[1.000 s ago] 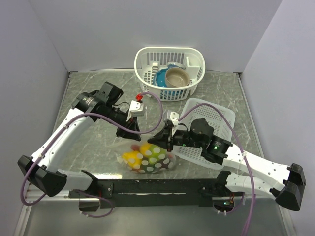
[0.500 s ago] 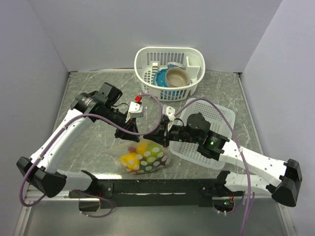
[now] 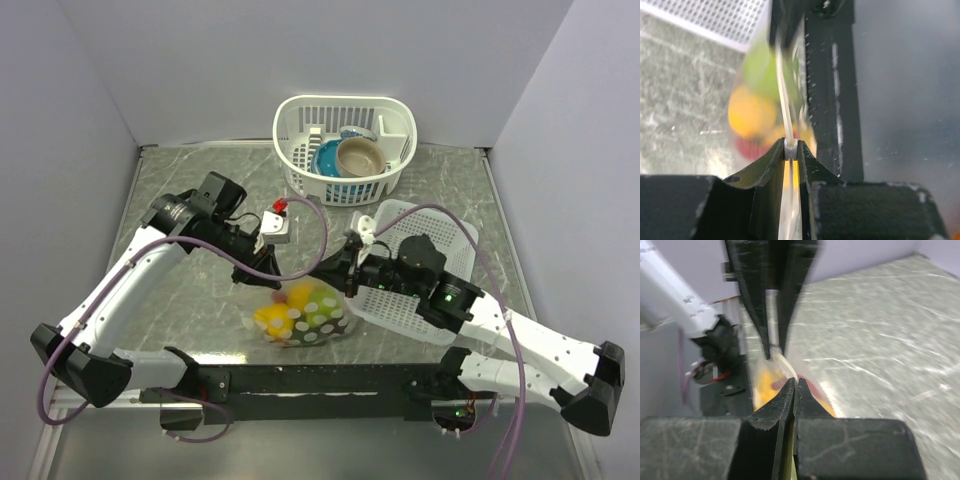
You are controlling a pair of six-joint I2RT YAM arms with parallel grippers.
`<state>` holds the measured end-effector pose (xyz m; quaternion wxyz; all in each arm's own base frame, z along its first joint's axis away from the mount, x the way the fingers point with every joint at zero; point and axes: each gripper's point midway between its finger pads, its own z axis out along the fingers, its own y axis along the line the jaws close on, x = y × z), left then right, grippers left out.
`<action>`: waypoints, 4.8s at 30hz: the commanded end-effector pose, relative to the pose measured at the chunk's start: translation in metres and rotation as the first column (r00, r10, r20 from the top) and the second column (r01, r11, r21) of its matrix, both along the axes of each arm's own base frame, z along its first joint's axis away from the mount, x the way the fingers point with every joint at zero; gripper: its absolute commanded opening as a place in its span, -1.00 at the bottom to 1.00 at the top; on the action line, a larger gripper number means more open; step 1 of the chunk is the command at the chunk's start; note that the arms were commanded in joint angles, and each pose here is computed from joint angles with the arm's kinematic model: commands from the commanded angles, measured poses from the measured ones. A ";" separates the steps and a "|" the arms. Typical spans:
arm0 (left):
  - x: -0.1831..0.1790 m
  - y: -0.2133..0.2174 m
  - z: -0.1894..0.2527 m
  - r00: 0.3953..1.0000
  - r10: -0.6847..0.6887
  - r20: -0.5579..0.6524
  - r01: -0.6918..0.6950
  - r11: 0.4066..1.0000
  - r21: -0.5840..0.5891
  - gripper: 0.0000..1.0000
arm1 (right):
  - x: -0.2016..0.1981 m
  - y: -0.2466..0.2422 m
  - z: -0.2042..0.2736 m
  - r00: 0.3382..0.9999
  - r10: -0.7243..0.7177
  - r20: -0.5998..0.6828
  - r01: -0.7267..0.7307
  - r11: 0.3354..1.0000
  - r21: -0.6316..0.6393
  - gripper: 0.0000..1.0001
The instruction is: Open the zip-top bag and remove the fake food
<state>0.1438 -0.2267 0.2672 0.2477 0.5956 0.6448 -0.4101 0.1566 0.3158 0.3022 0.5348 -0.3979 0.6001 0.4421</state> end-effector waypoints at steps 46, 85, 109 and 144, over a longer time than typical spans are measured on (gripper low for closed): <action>0.058 0.075 -0.053 0.973 0.229 -0.028 -0.221 0.959 0.176 0.61 | -0.008 0.024 -0.032 0.996 0.042 -0.075 -0.042 0.999 0.000 -1.00; 0.031 0.048 -0.077 0.989 0.145 -0.035 -0.134 0.966 0.221 0.43 | -0.023 0.025 -0.029 0.994 0.078 -0.069 -0.079 0.997 -0.001 -1.00; 0.109 0.026 -0.055 0.934 0.322 0.153 -0.343 0.930 0.135 -0.98 | -0.014 0.026 -0.041 0.996 0.035 -0.078 -0.036 0.999 -0.020 -1.00; 0.067 0.039 -0.118 0.897 0.434 -0.080 -0.384 0.857 0.345 -0.99 | -0.010 0.032 -0.094 0.957 -0.048 -0.287 0.048 0.999 -0.009 -0.45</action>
